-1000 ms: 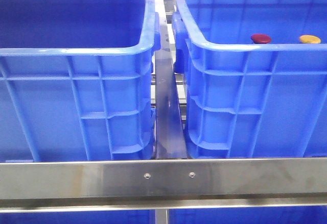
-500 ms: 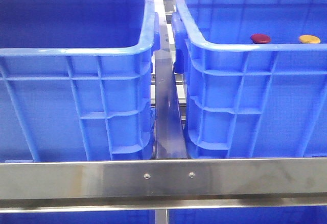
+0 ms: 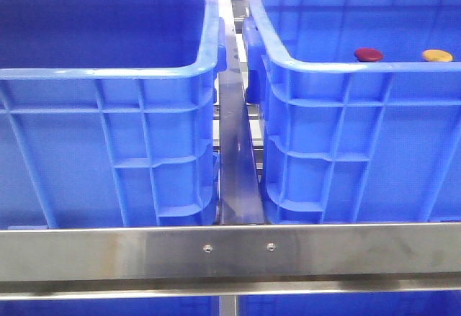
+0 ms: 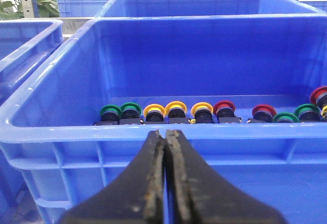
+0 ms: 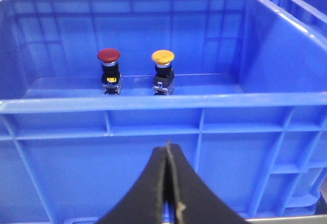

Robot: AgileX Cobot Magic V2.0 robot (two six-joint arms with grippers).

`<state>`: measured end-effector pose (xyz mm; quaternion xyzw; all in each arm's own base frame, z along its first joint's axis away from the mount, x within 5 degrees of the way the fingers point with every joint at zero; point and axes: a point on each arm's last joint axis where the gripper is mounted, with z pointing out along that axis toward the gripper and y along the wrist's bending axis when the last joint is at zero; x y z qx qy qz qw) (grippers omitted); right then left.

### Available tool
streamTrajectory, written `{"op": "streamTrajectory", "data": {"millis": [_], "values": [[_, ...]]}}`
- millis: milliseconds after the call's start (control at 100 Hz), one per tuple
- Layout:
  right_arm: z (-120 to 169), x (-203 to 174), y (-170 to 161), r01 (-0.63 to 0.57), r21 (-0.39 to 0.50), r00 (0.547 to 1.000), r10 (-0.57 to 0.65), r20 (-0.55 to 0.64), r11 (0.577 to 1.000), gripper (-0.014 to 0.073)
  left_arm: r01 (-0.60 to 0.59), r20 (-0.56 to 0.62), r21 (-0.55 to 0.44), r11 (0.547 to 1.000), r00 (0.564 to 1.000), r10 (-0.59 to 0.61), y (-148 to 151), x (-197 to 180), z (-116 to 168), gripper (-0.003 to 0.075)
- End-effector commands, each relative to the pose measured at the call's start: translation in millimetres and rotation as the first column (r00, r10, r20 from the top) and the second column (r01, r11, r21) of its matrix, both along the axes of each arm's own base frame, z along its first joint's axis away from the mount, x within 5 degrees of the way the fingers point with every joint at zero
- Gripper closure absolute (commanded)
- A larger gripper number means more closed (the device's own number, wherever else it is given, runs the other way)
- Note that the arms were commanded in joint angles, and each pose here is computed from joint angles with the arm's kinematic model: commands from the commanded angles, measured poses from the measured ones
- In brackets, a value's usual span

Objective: Pick red and yellow buttons and place in box

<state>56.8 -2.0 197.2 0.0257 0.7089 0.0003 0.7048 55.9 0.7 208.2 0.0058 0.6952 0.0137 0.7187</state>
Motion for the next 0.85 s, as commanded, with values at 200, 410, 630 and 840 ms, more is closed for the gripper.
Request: {"op": "streamTrajectory", "data": {"millis": [200,410,630,840], "values": [[13.2,-3.0,0.2,0.0,-0.014,0.993,0.002,0.114,1.0,0.0664,0.003,0.055,-0.01,1.0,0.998,-0.002,-0.2,-0.3,-9.2,0.074],[13.2,-3.0,0.2,0.0,-0.014,0.993,0.002,0.114,1.0,0.0664,0.003,0.055,-0.01,1.0,0.998,-0.002,-0.2,-0.3,-9.2,0.074],[13.2,-3.0,0.2,0.0,-0.014,0.993,0.002,0.114,1.0,0.0664,0.003,0.055,-0.01,1.0,0.998,-0.002,-0.2,-0.3,-9.2,0.074],[13.2,-3.0,0.2,0.0,-0.014,0.993,0.002,0.114,1.0,0.0664,0.003,0.055,-0.01,1.0,0.998,-0.002,-0.2,-0.3,-9.2,0.074]]}}
